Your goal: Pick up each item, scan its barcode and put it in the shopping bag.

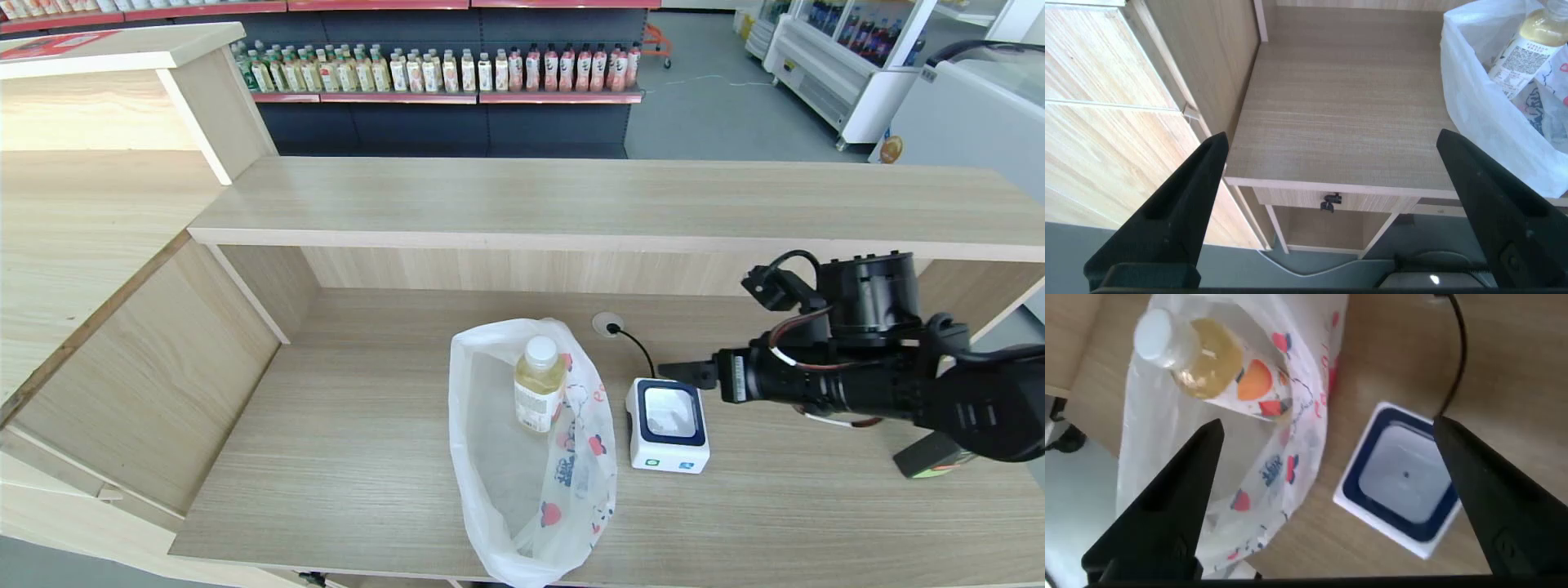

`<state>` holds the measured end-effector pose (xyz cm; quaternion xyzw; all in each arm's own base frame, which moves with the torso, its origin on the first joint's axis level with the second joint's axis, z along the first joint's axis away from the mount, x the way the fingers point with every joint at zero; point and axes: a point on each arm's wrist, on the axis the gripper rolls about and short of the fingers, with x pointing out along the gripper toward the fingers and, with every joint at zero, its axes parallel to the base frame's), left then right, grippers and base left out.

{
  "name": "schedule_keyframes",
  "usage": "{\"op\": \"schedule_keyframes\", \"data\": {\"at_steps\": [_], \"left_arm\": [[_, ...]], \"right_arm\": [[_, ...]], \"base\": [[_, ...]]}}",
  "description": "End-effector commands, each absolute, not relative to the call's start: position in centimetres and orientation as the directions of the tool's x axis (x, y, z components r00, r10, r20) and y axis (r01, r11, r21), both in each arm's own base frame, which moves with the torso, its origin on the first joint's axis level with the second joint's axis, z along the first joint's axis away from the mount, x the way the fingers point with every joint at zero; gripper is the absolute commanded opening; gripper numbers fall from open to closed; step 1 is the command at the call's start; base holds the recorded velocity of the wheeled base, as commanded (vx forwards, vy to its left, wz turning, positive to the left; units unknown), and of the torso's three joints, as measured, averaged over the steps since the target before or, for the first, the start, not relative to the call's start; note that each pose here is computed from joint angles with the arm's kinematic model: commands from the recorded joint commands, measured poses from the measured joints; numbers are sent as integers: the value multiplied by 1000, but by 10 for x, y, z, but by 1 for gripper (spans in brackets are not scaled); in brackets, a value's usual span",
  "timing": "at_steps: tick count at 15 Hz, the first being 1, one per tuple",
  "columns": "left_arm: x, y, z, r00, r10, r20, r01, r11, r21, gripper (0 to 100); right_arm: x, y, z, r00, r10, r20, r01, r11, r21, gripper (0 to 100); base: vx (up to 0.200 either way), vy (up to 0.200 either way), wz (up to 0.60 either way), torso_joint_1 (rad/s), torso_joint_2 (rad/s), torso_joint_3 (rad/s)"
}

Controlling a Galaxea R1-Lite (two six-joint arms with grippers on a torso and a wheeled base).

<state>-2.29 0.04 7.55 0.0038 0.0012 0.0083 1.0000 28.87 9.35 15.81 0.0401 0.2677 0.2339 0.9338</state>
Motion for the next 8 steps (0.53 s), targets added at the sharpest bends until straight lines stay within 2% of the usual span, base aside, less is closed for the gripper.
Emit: {"op": "schedule_keyframes", "data": {"at_steps": [1, 4, 8], "left_arm": [[-23, 0, 75, 1000, 17, -3, -17, 1000, 8, 100], [-23, 0, 76, 1000, 17, -2, -17, 1000, 8, 100], [-23, 0, 76, 1000, 17, -2, -17, 1000, 6, 100]], "right_arm": [[234, 33, 212, 836, 146, -530, -104, 989, 108, 100], [204, 6, 216, 815, 42, -578, 19, 995, 100, 100], [192, -1, 215, 820, 13, -572, 51, 994, 96, 100]], "base": [[0, 0, 0, 0, 0, 0], [0, 0, 0, 0, 0, 0], [0, 0, 0, 0, 0, 0]]}}
